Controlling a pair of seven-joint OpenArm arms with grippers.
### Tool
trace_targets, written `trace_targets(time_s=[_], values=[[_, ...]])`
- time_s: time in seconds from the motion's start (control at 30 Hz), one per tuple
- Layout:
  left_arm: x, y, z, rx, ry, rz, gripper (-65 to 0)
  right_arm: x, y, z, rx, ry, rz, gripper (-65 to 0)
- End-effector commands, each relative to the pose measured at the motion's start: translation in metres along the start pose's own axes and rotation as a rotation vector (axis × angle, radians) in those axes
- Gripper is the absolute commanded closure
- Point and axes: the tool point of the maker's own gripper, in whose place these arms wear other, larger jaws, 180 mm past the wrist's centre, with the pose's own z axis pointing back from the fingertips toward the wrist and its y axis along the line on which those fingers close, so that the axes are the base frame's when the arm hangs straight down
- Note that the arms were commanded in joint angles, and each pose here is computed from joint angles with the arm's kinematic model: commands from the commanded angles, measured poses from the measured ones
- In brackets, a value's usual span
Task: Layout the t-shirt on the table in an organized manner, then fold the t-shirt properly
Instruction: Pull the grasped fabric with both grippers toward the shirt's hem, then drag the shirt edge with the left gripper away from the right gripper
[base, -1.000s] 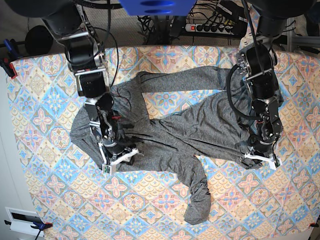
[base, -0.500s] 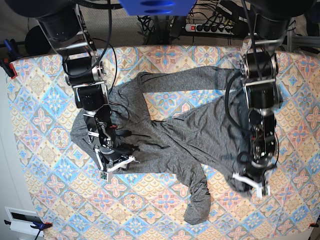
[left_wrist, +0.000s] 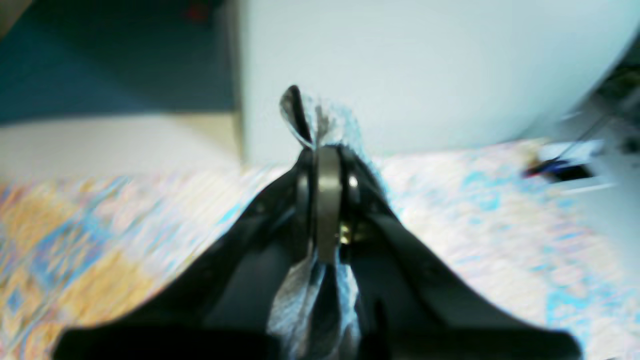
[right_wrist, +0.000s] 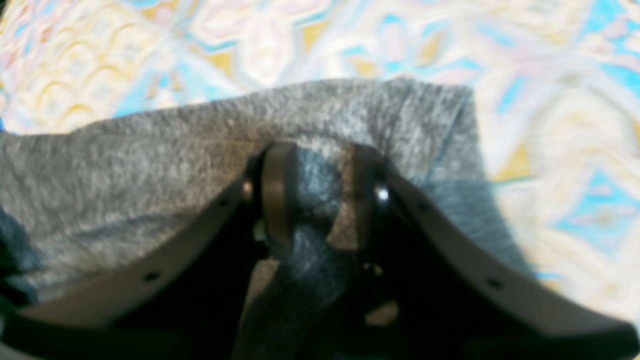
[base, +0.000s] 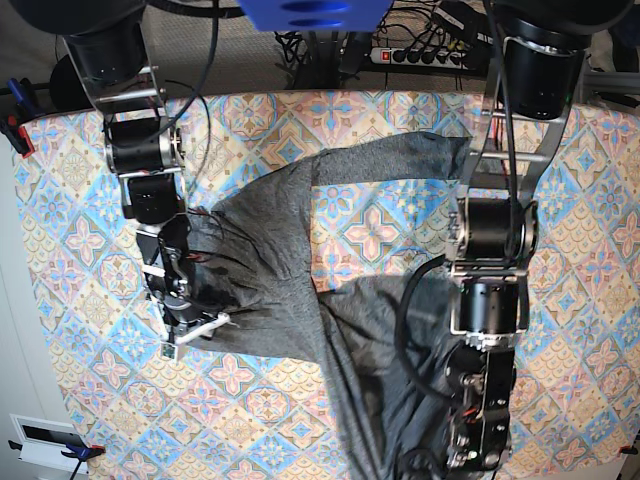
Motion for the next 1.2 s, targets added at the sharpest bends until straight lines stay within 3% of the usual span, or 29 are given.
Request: trace_targets(time_s=[0.0,0.1,0.27,0.37,0.57,0.67,0.83,1.0,1.17], values=[[0.050,-0.016,0.007,-0.027,-0.106,-0.021,0.0,0.018,-0.003,0.001,-0.007,-0.036,0.000,-18.6],[0.071,-0.049,0.023,-0.082,-0.112,-0.047,0.0,-0.004,-0.008,0.002,-0.015,-0.003,0.000,-18.6],[0.026,-0.060,0.069,-0.107,0.027,-0.130,0.0,-0.028,-0.024,0.005,-0.044,0.027,-0.054,-18.6],[-0.012,-0.041,0.109,-0.076,0.120,-0.252,0.0,-0.026,-0.038,0.007,-0.066,0.017,-0.112,-18.6],[-0.096,0.012,0.187,0.039,0.270,-0.424,0.0,-0.024,-0.047,0.009,-0.078,0.010,-0.112,-18.6],[-0.143,0.062,0.219,0.135,0.391,-0.369,0.0,-0.012,-0.042,0.010,-0.065,-0.019,-0.106,-18.6],[-0.188,0.130,0.275,0.239,0.441,-0.225,0.0,-0.011,-0.040,0.011,-0.058,-0.009,-0.104,-18.6],[-0.217,0.161,0.319,0.316,0.457,-0.174,0.0,-0.003,-0.037,0.012,-0.049,-0.031,-0.097,-18.6],[-0.226,0.178,0.342,0.376,0.478,-0.165,0.0,-0.020,-0.041,0.013,-0.057,-0.005,-0.097,-18.6]])
